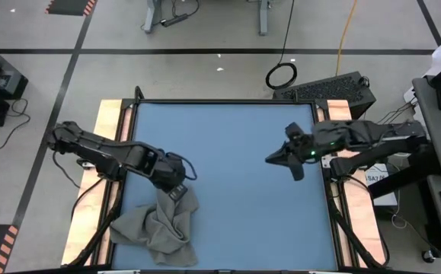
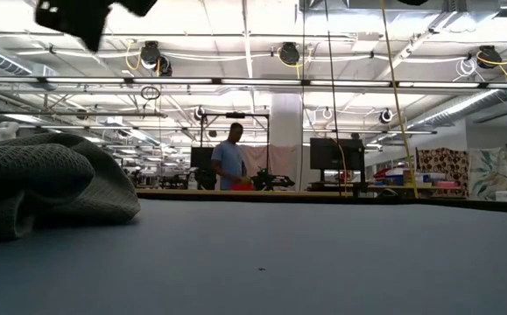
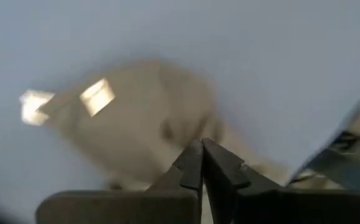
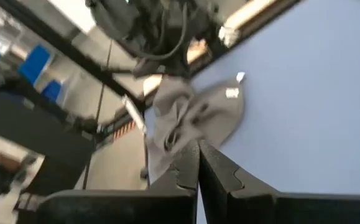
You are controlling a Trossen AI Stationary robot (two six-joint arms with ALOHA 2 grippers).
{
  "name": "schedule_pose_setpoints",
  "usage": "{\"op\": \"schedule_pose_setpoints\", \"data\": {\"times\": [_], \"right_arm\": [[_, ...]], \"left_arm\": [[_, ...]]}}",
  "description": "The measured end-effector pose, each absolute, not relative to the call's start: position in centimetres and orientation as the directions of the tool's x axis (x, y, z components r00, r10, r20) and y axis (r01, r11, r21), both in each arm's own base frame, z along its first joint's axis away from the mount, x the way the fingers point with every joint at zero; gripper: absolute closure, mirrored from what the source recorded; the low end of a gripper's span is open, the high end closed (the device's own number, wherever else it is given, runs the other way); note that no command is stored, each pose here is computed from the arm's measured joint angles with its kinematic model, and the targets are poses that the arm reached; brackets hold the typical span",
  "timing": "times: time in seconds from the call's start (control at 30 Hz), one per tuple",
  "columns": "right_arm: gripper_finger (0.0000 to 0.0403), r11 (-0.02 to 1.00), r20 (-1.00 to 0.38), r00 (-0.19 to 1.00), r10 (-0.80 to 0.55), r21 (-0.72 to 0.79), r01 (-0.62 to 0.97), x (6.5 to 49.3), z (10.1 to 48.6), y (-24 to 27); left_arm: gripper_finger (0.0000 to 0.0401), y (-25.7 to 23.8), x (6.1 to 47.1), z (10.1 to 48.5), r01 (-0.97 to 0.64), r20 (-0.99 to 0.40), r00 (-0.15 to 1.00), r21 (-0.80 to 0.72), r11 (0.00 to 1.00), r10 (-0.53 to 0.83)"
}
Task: Roll towel
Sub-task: Fold the gray towel
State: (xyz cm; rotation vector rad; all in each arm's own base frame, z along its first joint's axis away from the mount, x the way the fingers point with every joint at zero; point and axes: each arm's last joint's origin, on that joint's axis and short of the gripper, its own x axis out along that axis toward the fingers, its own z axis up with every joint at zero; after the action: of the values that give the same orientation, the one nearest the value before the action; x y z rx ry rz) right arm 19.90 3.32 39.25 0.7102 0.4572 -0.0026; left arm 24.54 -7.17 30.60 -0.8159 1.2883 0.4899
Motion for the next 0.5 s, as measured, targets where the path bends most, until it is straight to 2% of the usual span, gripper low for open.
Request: {"op": "schedule_pose_setpoints", "data": {"times": [0.1, 0.2, 0.33, 0.5], "right_arm": [[0.0403, 0.746, -0.451, 0.866, 0.217, 0.648, 0.151, 20.4, 38.6, 3.6], [0.0403, 0.750, -0.487, 0.842, 0.231, 0.640, 0.165, 20.6, 38.1, 3.7], [0.0403, 0.751, -0.515, 0.812, 0.274, 0.643, 0.154, 20.5, 37.8, 3.8], [0.0403, 0.763, -0.567, 0.752, 0.336, 0.632, 0.136, 19.7, 37.3, 4.6]], "left_arm": [[0.0351, -7.2, 24.6, 29.8, -0.759, -0.977, 0.136, -0.210, 0.617, -0.165], [0.0307, -7.0, 24.6, 28.9, -0.772, -0.987, 0.088, -0.152, 0.617, -0.134], [0.0254, -5.6, 23.6, 26.5, -0.816, -0.996, -0.035, -0.020, 0.578, -0.084], [0.0220, -4.0, 22.5, 23.7, -0.858, -0.988, -0.125, 0.059, 0.510, -0.095]]}}
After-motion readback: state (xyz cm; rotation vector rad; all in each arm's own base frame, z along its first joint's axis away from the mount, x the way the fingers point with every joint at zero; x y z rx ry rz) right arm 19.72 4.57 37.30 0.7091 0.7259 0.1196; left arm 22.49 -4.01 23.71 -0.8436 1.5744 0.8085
